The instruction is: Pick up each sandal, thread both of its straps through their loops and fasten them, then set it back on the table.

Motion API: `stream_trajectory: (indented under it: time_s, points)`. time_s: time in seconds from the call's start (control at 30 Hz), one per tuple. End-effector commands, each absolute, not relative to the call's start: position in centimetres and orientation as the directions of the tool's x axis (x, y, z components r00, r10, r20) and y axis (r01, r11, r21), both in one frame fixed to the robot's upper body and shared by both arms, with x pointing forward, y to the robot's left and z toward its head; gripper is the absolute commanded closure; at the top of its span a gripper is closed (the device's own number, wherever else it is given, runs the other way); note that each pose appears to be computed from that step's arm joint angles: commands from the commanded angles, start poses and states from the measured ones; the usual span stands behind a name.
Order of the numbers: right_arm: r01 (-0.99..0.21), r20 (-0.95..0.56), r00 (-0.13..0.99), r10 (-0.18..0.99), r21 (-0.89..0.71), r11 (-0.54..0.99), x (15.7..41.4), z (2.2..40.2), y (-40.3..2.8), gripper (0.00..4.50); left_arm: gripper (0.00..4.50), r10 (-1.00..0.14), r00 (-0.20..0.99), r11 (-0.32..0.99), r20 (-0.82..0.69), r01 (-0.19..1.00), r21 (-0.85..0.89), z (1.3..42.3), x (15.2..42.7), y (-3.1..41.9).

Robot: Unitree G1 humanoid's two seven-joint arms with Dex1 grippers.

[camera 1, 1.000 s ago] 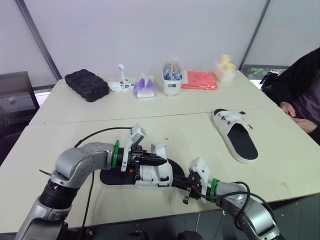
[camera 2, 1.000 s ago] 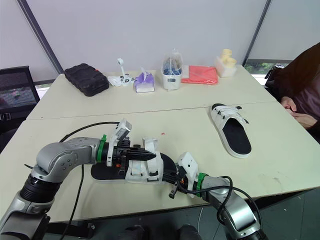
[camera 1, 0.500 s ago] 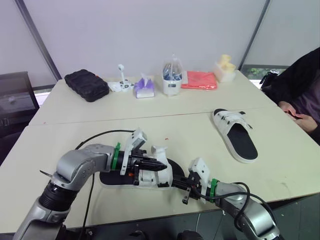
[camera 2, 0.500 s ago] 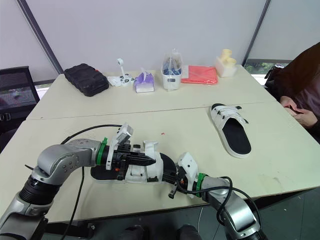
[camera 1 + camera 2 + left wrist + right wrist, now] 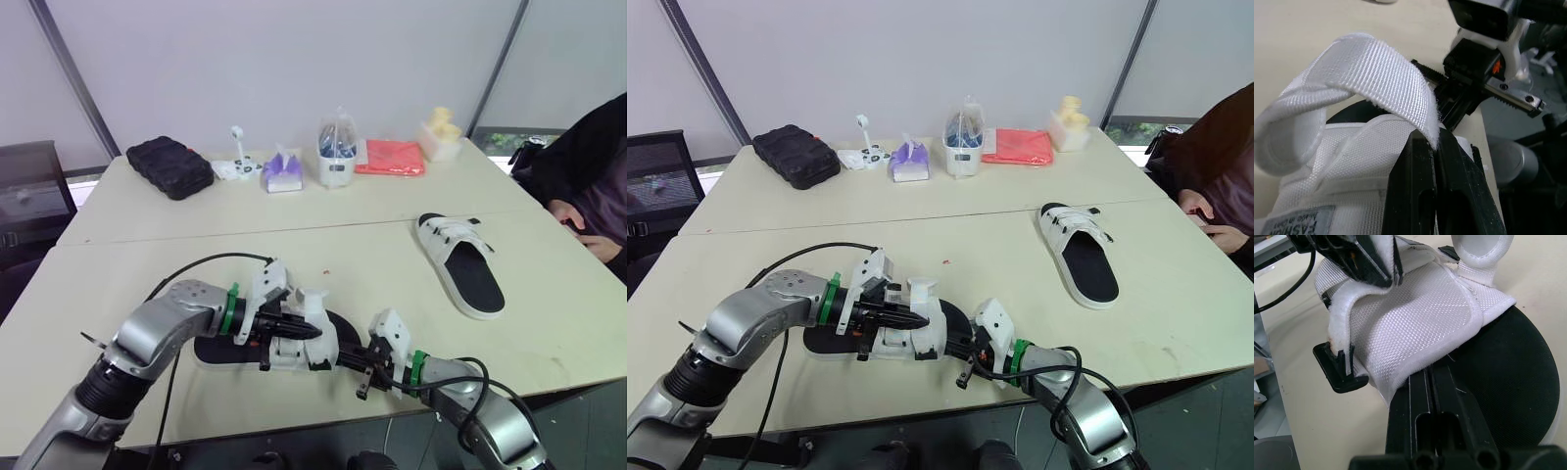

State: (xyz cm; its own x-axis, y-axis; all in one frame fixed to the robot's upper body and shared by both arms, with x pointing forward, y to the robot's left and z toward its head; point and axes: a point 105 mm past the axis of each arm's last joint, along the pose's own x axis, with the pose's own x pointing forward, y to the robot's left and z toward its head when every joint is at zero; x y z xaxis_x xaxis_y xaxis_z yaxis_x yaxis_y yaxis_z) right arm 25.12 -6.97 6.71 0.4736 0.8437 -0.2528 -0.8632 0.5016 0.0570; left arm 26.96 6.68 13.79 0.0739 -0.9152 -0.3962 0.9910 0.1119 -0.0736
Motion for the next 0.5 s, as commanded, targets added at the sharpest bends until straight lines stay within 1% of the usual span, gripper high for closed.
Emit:
stream_trajectory:
  time_s: [0.03, 0.23, 0.43, 0.5]
  points:
    - [-0.851, -0.314, 0.469, 0.825, 0.089, 0.518, 24.8, 4.9, -7.0, 4.50, 4.47, -0.911, -0.013, 0.002, -0.411, 0.999, -0.036, 14.4, 25.9, 5.9]
    - [-0.850, -0.313, 0.472, 0.824, 0.088, 0.520, 24.9, 4.9, -7.0, 4.50, 4.47, -0.871, -0.072, -0.094, -0.486, 0.995, 0.021, 14.6, 26.0, 6.6]
    - [-0.846, -0.312, 0.477, 0.822, 0.090, 0.525, 24.9, 4.8, -7.0, 4.50, 4.47, -0.830, -0.081, -0.159, -0.551, 0.983, 0.094, 13.7, 26.6, 6.5]
    - [-0.845, -0.311, 0.479, 0.821, 0.090, 0.527, 24.9, 4.8, -6.9, 4.50, 4.47, -0.831, -0.081, -0.166, -0.551, 0.980, 0.106, 13.5, 26.7, 6.2]
